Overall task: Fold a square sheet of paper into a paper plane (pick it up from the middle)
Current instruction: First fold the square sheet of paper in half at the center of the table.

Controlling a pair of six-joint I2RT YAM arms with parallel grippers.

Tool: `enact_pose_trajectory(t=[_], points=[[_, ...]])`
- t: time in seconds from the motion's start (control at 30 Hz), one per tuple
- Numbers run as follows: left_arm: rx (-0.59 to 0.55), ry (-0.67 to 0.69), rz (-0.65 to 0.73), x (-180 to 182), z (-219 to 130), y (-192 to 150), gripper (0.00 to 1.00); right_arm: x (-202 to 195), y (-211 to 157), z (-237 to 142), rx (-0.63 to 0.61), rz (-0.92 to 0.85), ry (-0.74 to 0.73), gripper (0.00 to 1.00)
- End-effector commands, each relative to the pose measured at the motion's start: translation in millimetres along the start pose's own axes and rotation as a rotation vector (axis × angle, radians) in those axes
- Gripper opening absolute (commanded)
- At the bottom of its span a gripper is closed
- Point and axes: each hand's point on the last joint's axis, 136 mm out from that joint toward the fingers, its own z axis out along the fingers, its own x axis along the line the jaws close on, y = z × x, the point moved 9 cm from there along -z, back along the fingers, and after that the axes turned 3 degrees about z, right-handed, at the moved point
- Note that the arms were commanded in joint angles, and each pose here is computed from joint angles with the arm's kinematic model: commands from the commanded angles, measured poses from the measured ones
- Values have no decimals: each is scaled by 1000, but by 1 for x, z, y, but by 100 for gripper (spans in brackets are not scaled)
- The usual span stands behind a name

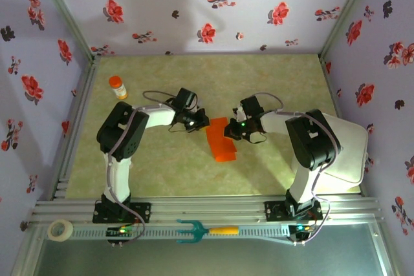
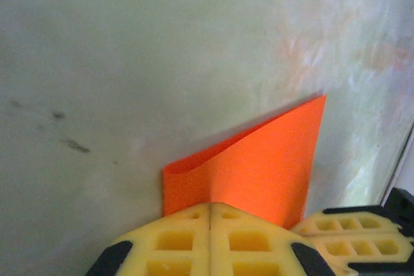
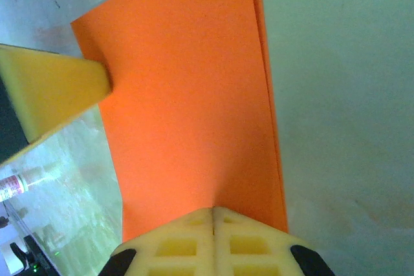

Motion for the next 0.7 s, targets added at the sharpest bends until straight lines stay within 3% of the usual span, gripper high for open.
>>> enact_pose_trajectory(t=[0.0, 0.3, 0.67], points=[[-51, 112, -69, 20, -2, 15, 0, -34, -16, 10, 62, 84, -155, 2], [-63, 125, -86, 21, 2, 24, 0, -34, -16, 10, 64, 84, -154, 2], [-79, 247, -94, 23, -3, 31, 0, -34, -17, 10, 56, 91, -156, 2]])
